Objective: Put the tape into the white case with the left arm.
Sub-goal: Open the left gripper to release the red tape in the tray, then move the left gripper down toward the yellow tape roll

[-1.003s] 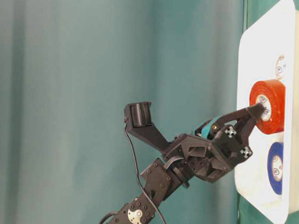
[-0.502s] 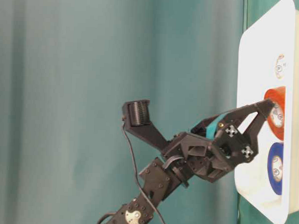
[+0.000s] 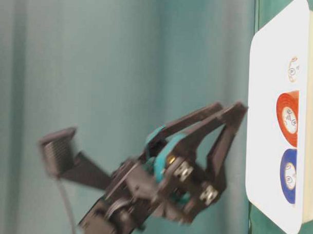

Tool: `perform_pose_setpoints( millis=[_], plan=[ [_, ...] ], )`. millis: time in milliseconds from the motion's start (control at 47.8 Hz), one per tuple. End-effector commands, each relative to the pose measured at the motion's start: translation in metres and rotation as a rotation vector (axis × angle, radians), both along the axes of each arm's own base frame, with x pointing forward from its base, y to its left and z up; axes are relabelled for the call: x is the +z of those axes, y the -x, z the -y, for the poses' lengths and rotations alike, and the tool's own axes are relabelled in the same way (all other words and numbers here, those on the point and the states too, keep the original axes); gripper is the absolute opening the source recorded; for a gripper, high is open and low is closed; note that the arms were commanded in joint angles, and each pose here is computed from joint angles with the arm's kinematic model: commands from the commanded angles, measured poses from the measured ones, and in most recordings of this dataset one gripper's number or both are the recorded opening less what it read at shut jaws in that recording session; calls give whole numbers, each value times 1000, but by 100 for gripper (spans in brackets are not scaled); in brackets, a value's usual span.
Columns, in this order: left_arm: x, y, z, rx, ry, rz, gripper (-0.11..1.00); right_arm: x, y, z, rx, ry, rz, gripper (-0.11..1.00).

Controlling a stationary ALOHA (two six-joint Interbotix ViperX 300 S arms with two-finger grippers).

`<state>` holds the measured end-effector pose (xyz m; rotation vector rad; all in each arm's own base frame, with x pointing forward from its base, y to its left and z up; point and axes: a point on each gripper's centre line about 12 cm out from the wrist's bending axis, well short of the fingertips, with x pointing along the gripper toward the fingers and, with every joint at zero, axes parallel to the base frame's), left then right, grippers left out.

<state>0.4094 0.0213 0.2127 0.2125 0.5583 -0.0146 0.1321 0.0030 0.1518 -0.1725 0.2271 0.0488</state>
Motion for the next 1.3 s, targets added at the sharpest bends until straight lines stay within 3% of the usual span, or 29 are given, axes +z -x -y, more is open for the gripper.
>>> perform_pose_setpoints(
  millis=[0,355,481,690,1087,1275],
  plan=[
    [27,9,16,-37,-1,71,85,-6,2,-1,7,7,-15,-9],
    [40,45,68,-171,14,210,84,-6,2,-1,6,8,-15,-9],
    [43,56,79,-198,38,258,84,-6,2,-1,8,8,-15,-9],
    [40,65,81,-185,86,263,84,-6,1,-1,8,8,-13,-9],
    [36,65,82,-185,89,248,84,-6,2,-1,6,8,-15,-9],
    [33,67,93,-214,98,237,84,-6,2,-1,8,8,-15,-9]
  ],
)
